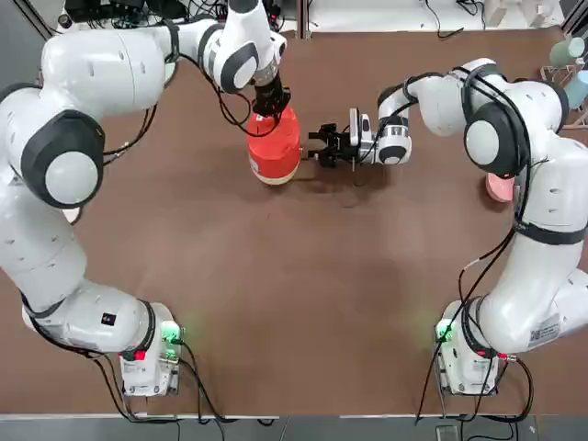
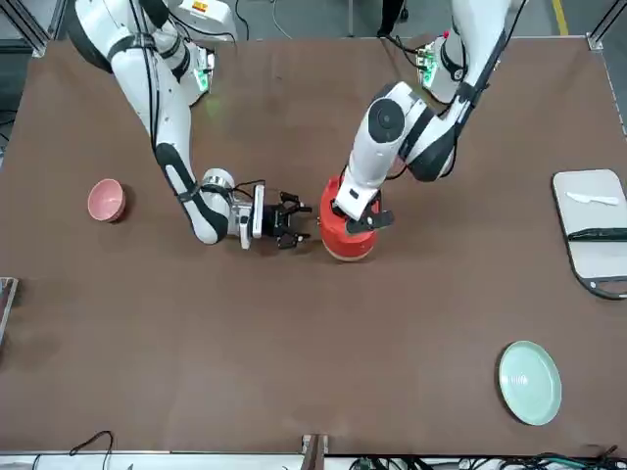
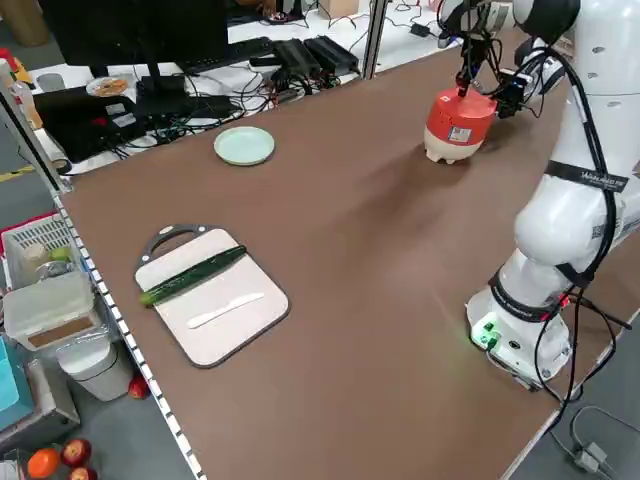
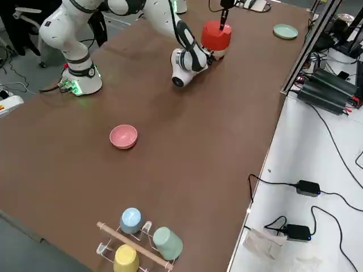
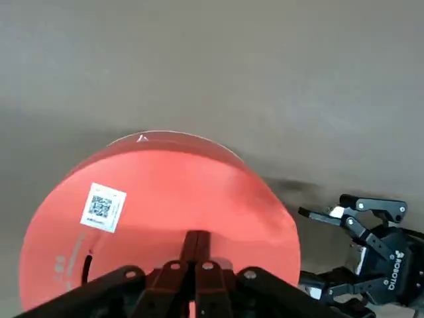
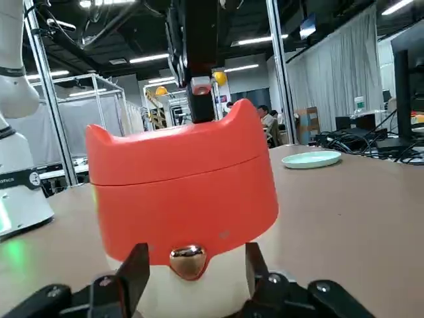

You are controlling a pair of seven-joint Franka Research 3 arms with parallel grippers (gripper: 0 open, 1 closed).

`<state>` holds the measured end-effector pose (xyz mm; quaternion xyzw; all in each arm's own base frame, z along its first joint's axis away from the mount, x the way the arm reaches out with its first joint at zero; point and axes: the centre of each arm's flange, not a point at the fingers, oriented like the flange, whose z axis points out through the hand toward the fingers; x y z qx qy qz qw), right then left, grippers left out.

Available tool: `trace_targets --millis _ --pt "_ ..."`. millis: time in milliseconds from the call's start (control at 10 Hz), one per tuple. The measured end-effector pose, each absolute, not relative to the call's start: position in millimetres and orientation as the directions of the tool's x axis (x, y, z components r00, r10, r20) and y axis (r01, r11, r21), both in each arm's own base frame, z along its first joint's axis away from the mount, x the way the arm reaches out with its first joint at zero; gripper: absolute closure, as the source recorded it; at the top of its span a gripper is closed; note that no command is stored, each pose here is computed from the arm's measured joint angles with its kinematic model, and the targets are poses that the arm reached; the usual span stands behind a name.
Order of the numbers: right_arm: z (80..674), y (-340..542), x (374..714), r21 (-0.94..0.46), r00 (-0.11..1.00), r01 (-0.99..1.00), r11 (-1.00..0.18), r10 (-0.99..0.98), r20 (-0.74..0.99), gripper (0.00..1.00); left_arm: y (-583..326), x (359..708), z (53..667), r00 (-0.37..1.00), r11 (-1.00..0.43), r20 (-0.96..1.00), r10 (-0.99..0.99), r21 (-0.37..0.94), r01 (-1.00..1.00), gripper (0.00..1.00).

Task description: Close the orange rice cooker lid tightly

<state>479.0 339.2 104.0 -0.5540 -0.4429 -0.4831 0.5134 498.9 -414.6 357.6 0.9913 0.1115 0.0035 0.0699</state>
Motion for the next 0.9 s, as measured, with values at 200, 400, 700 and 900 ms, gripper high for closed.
trace_targets --millis 200,400,700,900 --pt "101 336 481 -0.127 0.131 0.987 -0.101 0.026 0.991 0.33 -411 504 362 0.973 -0.966 -0.019 0.229 0.119 0.23 0.96" --pt "101 336 483 -0.122 0.126 0.987 -0.108 0.031 0.992 0.33 -394 529 406 0.974 -0.972 -0.037 0.222 0.068 0.224 0.85" --pt "104 345 481 -0.12 0.123 0.988 -0.099 0.023 0.992 0.33 -347 568 479 0.961 -0.959 -0.017 0.277 0.061 0.278 0.41" --pt "103 347 479 -0.121 0.124 0.988 -0.097 0.027 0.992 0.33 -303 586 502 0.947 -0.945 0.012 0.321 0.068 0.319 0.12"
